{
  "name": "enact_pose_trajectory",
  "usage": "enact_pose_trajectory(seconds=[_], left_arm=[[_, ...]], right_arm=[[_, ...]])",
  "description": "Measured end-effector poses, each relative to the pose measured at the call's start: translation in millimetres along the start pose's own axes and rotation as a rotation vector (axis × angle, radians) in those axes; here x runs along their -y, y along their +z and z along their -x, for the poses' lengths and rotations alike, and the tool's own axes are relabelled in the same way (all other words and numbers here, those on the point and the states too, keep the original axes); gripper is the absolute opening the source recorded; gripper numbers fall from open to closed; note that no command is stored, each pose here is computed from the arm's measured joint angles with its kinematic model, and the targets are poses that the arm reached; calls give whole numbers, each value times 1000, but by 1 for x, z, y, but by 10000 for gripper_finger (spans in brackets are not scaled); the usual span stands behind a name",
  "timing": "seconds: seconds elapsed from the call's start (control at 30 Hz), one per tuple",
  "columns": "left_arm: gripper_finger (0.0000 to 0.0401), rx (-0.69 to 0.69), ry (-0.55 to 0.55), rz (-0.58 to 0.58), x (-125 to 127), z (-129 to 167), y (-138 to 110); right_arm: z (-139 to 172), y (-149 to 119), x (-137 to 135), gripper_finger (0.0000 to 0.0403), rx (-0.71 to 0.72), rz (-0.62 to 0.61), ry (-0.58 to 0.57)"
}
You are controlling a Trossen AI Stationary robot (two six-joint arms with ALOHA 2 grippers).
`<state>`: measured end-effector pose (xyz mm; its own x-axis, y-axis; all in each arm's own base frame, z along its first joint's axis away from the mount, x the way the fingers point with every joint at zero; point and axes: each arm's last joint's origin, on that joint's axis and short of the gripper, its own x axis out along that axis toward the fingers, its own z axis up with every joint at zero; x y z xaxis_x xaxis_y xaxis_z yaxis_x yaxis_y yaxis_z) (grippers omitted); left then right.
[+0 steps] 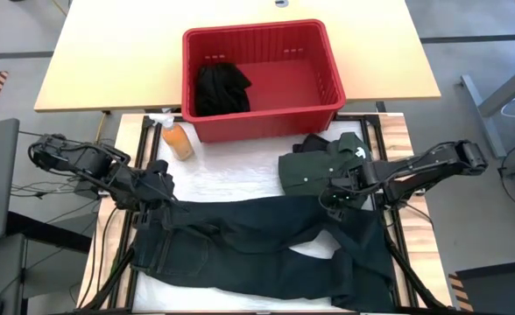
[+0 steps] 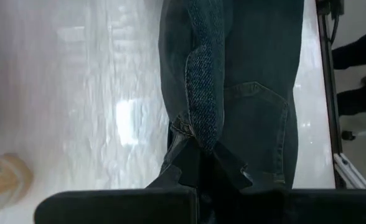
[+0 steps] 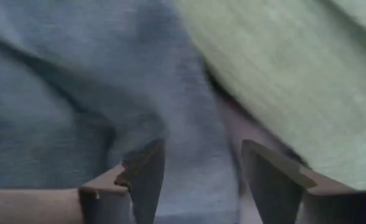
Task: Fold Laundry from Bin
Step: Fold the blue pants from the red laundry bin
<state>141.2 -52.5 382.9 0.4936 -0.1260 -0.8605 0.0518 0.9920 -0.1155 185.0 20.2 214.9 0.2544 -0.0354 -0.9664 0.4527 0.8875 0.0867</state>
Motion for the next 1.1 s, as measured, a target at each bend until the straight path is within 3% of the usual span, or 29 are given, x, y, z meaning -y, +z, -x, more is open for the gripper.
enact_pose_trajectory(seconds=[0.1,0.33,0.43,0.57,0.6,0.73,0.9,1.1], left_arm=[[0,-13,3,-4,0,0,-1],[0,-17,8,-13,0,1,-2],[0,-14,9,-7,-1,1,-3],[0,-2,19,0,-2,4,-5],[0,0,31,0,-3,5,-6],[0,7,104,-2,-6,7,-9],[0,34,338,-19,-15,9,-11],[0,74,557,12,-30,11,-7]], right_arm=[[-3,-2,2,243,10,0,-39],[-17,-1,-2,206,86,82,24],[-22,-3,-2,154,68,79,67],[-18,-4,-5,34,52,94,109],[-14,-4,-6,22,50,92,117],[15,2,-10,21,48,71,90],[72,7,-14,18,113,123,-119],[139,13,-10,18,297,145,-316]])
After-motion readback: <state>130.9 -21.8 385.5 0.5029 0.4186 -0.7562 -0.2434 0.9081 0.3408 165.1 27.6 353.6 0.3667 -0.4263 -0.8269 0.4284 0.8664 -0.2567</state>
